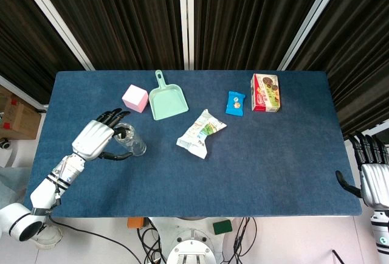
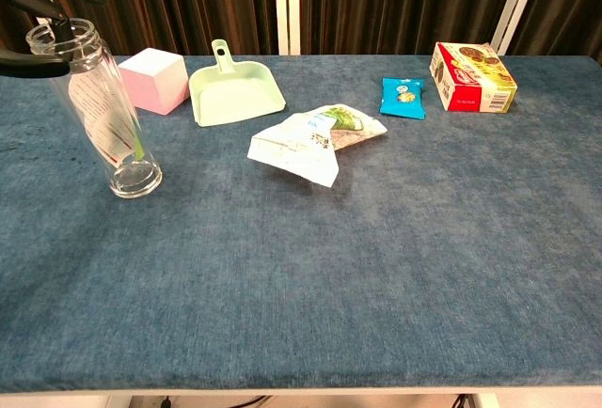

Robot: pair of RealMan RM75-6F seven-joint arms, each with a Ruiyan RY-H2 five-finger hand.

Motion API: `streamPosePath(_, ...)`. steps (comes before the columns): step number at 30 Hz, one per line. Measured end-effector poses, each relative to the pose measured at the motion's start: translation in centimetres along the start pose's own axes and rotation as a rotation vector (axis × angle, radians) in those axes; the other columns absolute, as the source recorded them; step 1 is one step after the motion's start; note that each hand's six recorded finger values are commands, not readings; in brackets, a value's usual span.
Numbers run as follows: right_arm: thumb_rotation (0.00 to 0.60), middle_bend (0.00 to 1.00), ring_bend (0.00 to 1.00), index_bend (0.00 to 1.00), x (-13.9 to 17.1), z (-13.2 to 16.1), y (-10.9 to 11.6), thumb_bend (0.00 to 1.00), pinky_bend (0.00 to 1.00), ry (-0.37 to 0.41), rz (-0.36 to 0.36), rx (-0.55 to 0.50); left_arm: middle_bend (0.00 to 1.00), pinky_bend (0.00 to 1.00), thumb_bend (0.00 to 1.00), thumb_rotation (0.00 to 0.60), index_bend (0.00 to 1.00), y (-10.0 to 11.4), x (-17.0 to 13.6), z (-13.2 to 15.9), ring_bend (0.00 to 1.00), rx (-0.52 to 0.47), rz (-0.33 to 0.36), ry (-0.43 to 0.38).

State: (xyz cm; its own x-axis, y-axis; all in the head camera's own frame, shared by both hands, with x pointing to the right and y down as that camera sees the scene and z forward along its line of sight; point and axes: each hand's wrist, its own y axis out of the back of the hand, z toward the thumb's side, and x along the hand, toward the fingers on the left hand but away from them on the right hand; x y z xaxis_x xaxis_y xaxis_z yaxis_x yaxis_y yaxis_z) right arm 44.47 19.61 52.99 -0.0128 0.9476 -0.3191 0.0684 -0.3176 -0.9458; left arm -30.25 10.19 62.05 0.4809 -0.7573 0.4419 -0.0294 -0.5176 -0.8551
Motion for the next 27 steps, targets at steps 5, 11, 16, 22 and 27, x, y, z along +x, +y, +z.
streamPosePath(5,0.6,0.0,0.0,0.0,0.01,-0.06,-0.03,0.29,0.0,-0.002,0.0,0.0,0.07,0.16,0.12,0.174,0.52,-0.12,0.05,-0.08,0.03,0.003,-0.002,0.002)
streamPosePath(11,0.6,0.0,0.0,0.0,0.01,-0.09,-0.03,0.29,0.0,-0.002,0.001,0.001,0.07,0.16,0.12,0.174,0.52,-0.28,0.13,-0.1,0.02,0.004,-0.004,0.003)
streamPosePath(16,0.6,0.0,0.0,0.0,0.01,-0.11,-0.05,0.29,0.0,-0.003,0.002,0.0,0.07,0.16,0.12,0.176,0.52,-0.32,0.16,-0.15,0.03,0.007,-0.004,0.004)
streamPosePath(22,0.6,0.0,0.0,0.0,-0.01,-0.11,-0.05,0.29,0.0,-0.003,0.0,0.0,0.07,0.16,0.12,0.17,0.49,0.06,0.03,-0.11,0.03,0.009,0.009,0.003)
streamPosePath(27,0.6,0.0,0.0,0.0,0.01,-0.06,-0.08,0.29,0.0,-0.001,0.002,-0.002,0.07,0.16,0.12,0.175,0.47,0.49,-0.11,-0.02,0.02,0.016,0.019,0.002)
